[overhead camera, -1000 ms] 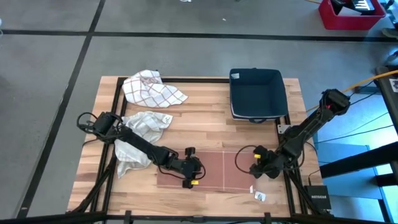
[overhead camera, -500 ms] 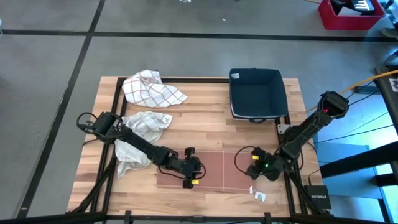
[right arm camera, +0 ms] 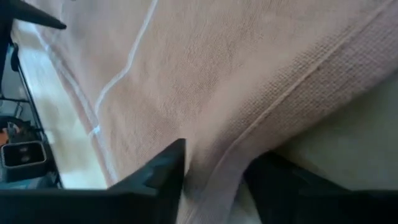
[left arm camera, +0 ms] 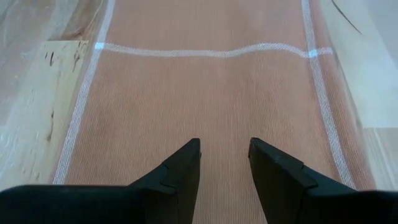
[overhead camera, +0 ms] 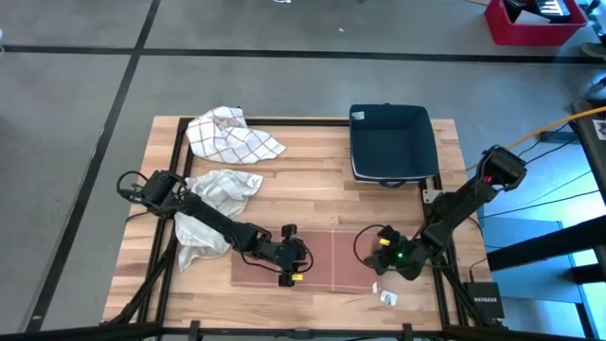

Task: Fold towel
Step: Fold the brown towel

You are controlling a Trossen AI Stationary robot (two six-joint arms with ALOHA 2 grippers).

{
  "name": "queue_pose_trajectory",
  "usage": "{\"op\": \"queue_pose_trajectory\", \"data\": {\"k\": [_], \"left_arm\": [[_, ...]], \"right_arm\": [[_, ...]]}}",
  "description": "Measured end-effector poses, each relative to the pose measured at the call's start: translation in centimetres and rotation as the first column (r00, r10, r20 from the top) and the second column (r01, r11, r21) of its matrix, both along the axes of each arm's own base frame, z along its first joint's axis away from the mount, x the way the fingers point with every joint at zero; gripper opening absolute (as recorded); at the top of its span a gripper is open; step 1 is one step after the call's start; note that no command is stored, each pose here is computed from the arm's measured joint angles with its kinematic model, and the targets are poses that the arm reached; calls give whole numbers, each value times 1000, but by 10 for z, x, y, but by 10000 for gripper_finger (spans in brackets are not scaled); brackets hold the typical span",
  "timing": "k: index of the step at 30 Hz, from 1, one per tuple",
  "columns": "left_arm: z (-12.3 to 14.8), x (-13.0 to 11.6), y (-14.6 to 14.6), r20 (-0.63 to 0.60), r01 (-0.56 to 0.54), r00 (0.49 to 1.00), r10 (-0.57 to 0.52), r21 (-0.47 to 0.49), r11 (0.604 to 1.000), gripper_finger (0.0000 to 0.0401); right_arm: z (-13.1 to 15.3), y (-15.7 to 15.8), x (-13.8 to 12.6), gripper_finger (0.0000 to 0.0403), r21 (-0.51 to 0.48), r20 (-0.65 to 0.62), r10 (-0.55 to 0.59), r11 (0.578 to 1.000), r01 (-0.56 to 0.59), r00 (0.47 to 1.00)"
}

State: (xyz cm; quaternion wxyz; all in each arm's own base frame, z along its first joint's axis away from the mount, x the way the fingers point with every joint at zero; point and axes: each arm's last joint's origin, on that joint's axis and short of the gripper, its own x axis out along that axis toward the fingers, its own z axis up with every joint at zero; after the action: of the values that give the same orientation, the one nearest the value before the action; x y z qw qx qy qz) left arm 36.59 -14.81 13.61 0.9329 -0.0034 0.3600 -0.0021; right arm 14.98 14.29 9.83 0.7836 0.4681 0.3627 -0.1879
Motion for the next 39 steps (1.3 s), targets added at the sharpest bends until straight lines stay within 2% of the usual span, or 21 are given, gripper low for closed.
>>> {"op": "queue_pose_trajectory", "data": {"k": [5,7,11,16,20,24,31,36,39], "left_arm": [[4,3,-2,52,6,999,-6,-16,1000,131],[5,5,-2,75,16,997,-15,-13,1000,131],[-10,9,0,56,6,998,-6,-5,1000,131],[-32,16,9,30,-46,998,46,-21,999,131],[-40,20,13,35,-61,997,62,-22,998,131],[-41,21,16,32,-64,997,65,-23,998,131],[-41,21,16,35,-61,997,61,-21,998,131],[-34,20,17,38,-13,999,12,36,999,131],[-18,13,15,32,10,999,-11,51,999,131]], "right_arm": [[-2,0,2,38,-53,30,19,998,-18,999],[-1,0,2,16,-67,34,29,997,-26,999],[-1,0,2,34,-70,35,33,997,-31,999],[4,-1,1,14,-63,41,46,997,-44,998],[23,3,6,20,-40,95,43,998,-40,995],[47,7,14,22,-47,144,50,998,-43,988],[90,12,48,17,-122,268,83,991,-52,960],[105,4,67,25,-189,295,97,981,-41,951],[105,-2,71,18,-221,280,122,973,-60,952]]}}
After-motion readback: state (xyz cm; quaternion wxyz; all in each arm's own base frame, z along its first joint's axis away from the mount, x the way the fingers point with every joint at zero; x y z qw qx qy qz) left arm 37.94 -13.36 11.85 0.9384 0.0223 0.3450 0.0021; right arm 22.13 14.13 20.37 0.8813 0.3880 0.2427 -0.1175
